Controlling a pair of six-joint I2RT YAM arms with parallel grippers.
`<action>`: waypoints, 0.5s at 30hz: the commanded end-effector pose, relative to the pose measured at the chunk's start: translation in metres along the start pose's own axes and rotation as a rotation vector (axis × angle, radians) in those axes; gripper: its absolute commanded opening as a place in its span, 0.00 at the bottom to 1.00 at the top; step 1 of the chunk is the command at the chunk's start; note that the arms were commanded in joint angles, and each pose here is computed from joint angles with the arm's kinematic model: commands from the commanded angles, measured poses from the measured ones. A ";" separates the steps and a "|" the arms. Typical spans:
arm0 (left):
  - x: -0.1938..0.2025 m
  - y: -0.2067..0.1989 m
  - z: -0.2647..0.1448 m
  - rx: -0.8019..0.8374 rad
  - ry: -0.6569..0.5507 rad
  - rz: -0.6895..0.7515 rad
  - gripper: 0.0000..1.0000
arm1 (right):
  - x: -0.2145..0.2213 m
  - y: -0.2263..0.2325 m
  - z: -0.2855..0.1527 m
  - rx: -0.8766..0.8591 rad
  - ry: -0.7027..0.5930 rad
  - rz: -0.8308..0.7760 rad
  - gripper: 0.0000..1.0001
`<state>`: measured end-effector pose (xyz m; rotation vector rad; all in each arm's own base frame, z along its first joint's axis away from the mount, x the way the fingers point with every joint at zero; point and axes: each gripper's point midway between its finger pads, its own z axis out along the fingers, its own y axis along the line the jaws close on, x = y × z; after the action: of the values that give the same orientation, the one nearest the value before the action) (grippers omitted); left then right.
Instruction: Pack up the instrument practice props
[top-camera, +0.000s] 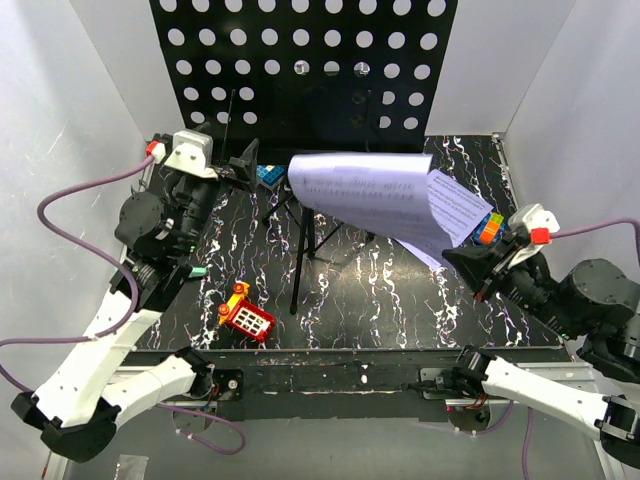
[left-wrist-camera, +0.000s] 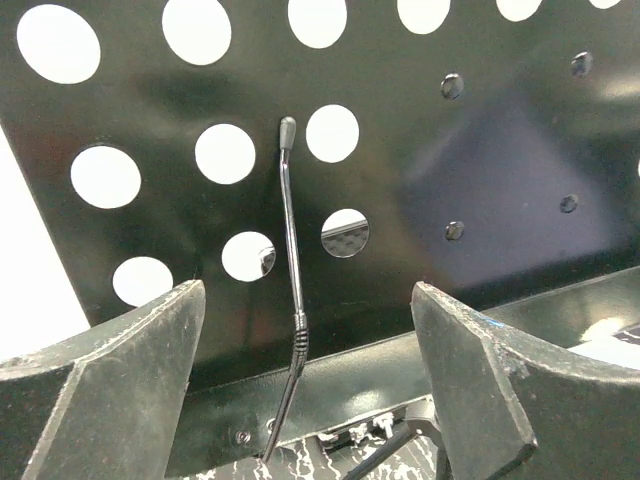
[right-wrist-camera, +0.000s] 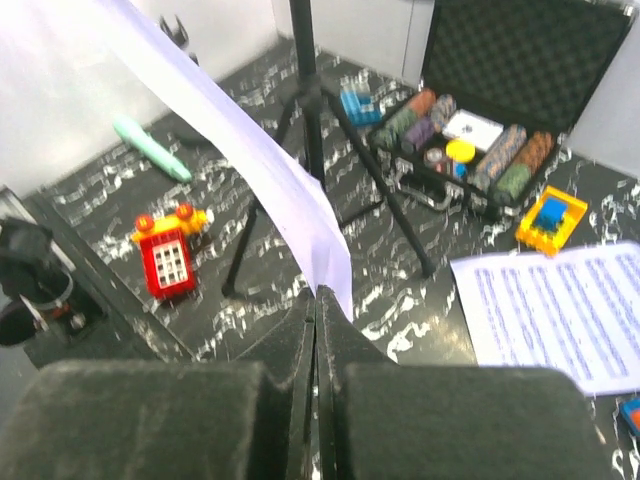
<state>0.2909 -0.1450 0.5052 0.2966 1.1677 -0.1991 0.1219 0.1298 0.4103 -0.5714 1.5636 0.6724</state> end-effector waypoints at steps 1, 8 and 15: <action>-0.031 0.000 -0.018 0.041 -0.060 -0.061 0.85 | 0.048 -0.007 -0.003 0.028 0.139 -0.021 0.01; -0.031 0.011 -0.051 0.008 -0.023 -0.162 0.86 | 0.122 -0.032 0.014 0.233 0.380 0.021 0.01; -0.024 0.009 -0.086 0.033 -0.008 -0.283 0.86 | 0.154 -0.050 0.045 0.384 0.394 0.064 0.01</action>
<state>0.2149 -0.1033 0.5174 0.1738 1.1321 -0.3898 0.1490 0.1272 0.2425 -0.5617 2.0637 0.3182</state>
